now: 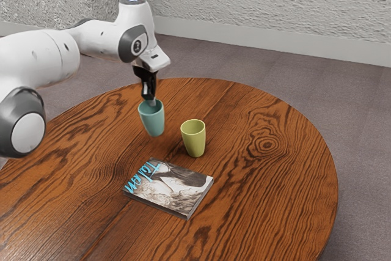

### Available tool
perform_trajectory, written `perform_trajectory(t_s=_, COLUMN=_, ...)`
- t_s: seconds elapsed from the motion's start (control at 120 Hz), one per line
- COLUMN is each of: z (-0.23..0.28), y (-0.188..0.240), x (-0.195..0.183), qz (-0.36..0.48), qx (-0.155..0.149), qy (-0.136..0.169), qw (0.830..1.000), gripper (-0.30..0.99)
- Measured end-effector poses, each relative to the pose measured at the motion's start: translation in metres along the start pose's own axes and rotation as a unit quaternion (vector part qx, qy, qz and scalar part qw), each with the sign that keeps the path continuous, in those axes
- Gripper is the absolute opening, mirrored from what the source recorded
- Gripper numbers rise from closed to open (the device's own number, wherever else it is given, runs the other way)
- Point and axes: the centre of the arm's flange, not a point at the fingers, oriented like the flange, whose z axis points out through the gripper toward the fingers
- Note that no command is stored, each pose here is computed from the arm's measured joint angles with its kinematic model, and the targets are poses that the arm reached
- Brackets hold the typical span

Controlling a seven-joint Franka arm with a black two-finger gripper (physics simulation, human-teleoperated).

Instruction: Place the left cup onto the right cup

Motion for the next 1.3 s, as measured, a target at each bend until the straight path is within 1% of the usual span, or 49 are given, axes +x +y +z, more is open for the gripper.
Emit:
perform_trajectory(t_s=0.242, z=-0.05, y=0.005, x=-0.007, qz=-0.008, qx=0.001, qy=0.013, qw=1.0, gripper=-0.09)
perform_trajectory(t_s=0.375, z=-0.077, y=0.013, x=0.004, qz=0.002, qx=0.009, qy=0.016, qw=1.0, gripper=-0.09)
perform_trajectory(t_s=0.558, z=-0.097, y=0.02, x=0.035, qz=0.021, qx=0.023, qy=0.017, qw=0.999, gripper=-0.09)
perform_trajectory(t_s=0.683, z=-0.096, y=0.023, x=0.062, qz=0.036, qx=0.029, qy=0.013, qw=0.999, gripper=-0.09)
perform_trajectory(t_s=0.875, z=-0.085, y=0.03, x=0.092, qz=0.052, qx=0.028, qy=0.011, qw=0.998, gripper=-0.09)
perform_trajectory(t_s=1.05, z=-0.07, y=0.033, x=0.103, qz=0.055, qx=0.021, qy=0.004, qw=0.998, gripper=-0.09)
perform_trajectory(t_s=1.3, z=-0.059, y=0.029, x=0.125, qz=0.061, qx=0.035, qy=-0.002, qw=0.997, gripper=-0.09)
